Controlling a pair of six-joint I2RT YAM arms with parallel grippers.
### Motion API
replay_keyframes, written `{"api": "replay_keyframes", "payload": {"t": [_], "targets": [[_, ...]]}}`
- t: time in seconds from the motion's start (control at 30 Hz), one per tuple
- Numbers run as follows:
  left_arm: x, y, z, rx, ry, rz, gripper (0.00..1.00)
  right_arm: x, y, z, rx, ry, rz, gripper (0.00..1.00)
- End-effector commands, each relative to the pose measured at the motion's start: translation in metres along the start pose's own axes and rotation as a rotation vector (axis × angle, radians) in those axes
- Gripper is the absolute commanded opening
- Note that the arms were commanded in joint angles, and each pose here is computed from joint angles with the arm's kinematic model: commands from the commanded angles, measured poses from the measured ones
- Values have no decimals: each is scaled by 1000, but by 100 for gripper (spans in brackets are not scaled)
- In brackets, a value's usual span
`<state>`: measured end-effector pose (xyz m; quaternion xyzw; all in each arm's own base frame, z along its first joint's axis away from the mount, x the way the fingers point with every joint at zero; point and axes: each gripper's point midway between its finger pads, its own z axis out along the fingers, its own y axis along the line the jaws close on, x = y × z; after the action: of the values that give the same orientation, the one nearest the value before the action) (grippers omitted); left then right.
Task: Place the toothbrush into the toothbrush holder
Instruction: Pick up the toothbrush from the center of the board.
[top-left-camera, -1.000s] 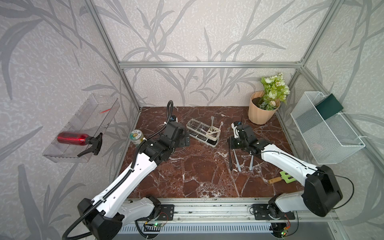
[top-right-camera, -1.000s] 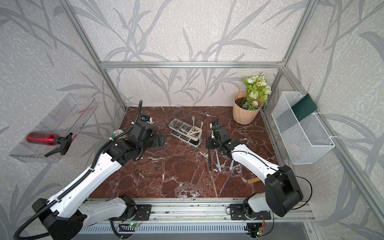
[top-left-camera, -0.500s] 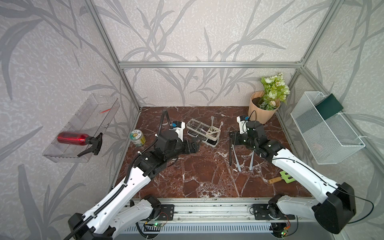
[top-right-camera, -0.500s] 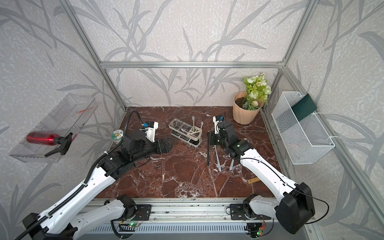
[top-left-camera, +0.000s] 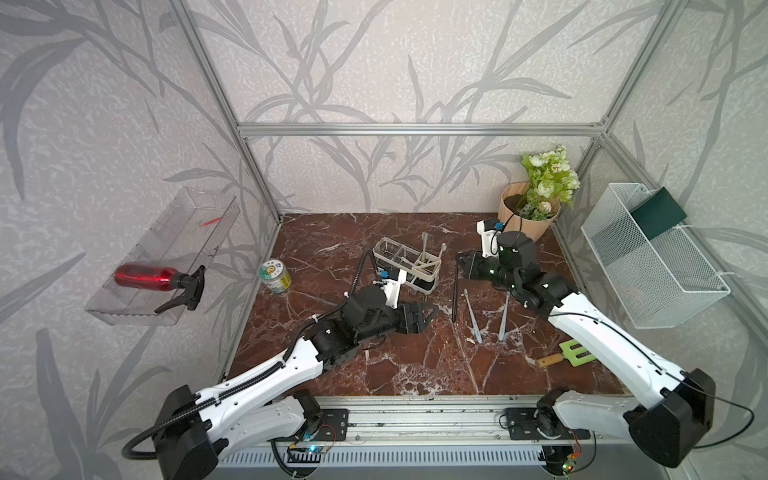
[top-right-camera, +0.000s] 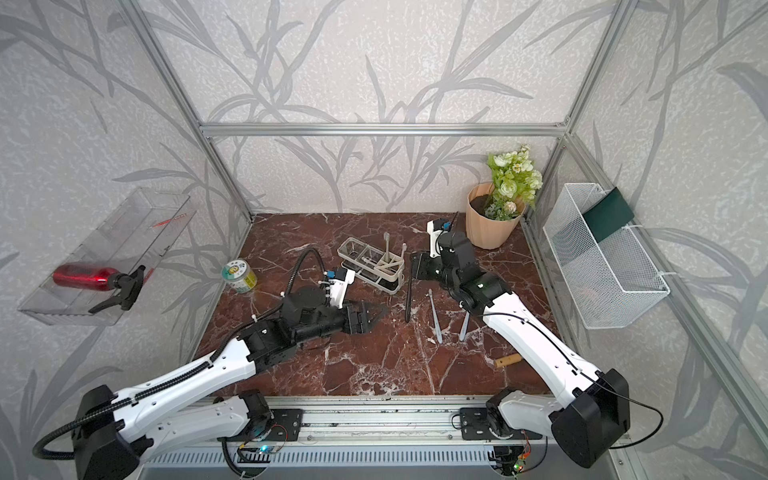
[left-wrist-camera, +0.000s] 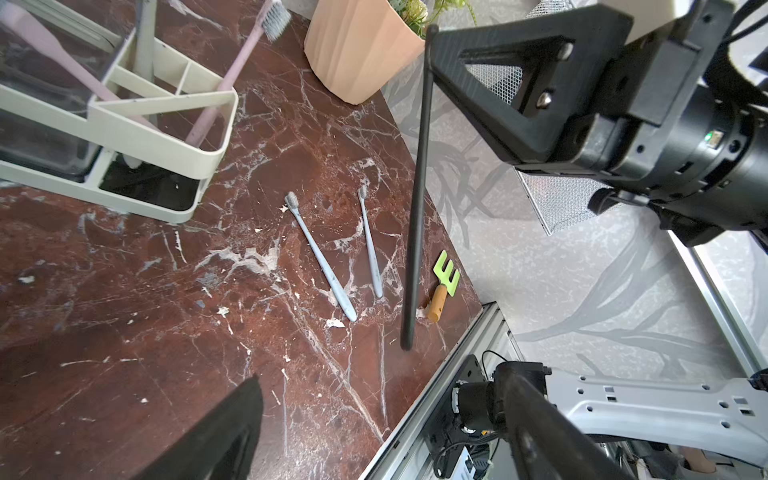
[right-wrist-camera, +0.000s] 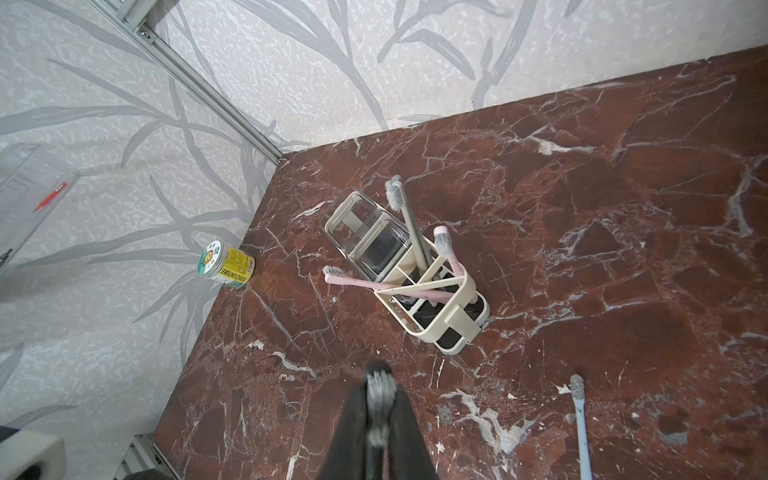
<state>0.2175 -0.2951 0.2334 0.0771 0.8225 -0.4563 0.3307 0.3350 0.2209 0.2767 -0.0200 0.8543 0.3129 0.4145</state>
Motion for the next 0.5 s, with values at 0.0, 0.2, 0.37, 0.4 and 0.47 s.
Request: {"api": "replay_keyframes", "payload": {"t": [0.0,0.2,0.37,0.4,0.47], "targets": [[-8,-17,8,60,-32,-12,78,-6,11,-2,-25,-6,17,0],[9,-23,28,60,14,-2,78,-4,20,-1,-36,-2,8,0],[19,-24,39,58,34,0,75,-3,26,0,-47,-2,5,0],[20,-25,40,57,34,0,73,-2,28,0,-50,0,2,0],[20,-25,43,53,35,0,70,0,30,1,-52,3,-2,0]]}}
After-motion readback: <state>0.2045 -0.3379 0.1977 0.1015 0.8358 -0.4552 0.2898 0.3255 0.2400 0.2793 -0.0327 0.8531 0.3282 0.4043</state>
